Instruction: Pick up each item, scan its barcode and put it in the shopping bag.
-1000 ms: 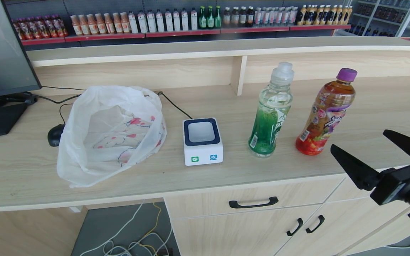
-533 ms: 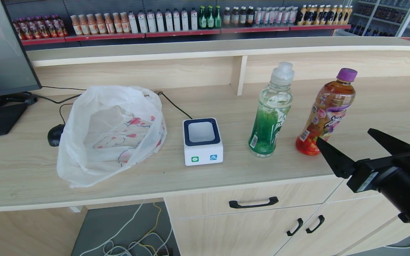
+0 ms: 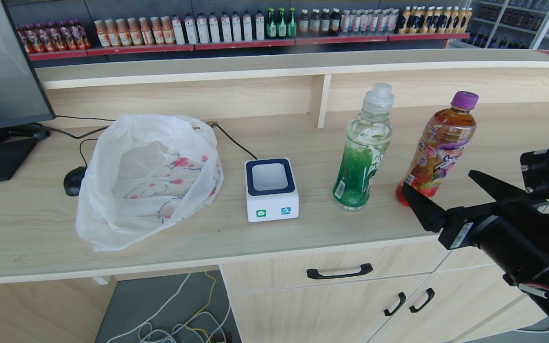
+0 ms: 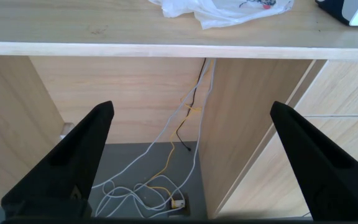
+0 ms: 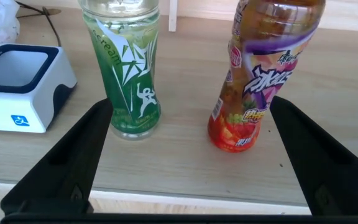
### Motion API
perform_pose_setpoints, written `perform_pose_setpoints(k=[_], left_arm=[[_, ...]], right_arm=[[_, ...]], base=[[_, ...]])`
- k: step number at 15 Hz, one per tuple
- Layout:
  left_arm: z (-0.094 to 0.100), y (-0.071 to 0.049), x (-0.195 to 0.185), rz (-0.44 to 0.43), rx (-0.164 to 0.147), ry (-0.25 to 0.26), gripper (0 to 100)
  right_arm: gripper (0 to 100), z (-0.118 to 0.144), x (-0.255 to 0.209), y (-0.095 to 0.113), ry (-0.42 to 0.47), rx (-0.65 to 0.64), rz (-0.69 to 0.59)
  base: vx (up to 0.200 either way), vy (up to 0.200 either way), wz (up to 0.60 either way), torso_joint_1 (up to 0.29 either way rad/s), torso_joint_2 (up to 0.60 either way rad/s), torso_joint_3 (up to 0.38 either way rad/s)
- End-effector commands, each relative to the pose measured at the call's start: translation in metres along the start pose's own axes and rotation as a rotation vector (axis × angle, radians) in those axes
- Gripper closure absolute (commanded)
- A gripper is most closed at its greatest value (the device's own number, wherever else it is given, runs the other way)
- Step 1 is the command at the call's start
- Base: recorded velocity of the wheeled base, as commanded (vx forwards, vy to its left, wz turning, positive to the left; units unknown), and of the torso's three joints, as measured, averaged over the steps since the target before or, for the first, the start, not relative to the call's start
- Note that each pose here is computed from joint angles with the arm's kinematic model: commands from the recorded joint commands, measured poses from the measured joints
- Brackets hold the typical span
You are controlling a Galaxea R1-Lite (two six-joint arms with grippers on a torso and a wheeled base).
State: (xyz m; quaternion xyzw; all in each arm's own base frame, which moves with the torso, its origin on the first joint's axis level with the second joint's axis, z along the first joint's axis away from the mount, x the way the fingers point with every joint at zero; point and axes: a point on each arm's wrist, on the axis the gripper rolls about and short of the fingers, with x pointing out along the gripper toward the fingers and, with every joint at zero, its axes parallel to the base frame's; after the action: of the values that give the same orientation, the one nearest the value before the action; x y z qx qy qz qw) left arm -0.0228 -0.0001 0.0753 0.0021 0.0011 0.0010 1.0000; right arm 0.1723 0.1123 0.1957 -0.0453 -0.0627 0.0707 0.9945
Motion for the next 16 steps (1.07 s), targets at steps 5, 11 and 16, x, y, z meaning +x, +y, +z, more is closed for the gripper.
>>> perform_pose_setpoints(k=[5, 11, 16], left_arm=[[0.000, 0.000, 0.000, 0.001, 0.000, -0.001, 0], [0.000, 0.000, 0.000, 0.001, 0.000, -0.001, 0], [0.000, 0.000, 0.000, 0.001, 0.000, -0.001, 0]], right_arm=[[0, -0.002, 0.022, 0.017, 0.011, -0.021, 0.025], [0, -0.015, 0.045, 0.034, 0.053, -0.014, 0.041], [0, -0.010, 0.068, 0.046, 0.021, 0.013, 0.036]], base=[[0.000, 0.000, 0.00, 0.000, 0.00, 0.000], [0.000, 0.000, 0.00, 0.000, 0.00, 0.000], [0.000, 0.000, 0.00, 0.000, 0.00, 0.000]])
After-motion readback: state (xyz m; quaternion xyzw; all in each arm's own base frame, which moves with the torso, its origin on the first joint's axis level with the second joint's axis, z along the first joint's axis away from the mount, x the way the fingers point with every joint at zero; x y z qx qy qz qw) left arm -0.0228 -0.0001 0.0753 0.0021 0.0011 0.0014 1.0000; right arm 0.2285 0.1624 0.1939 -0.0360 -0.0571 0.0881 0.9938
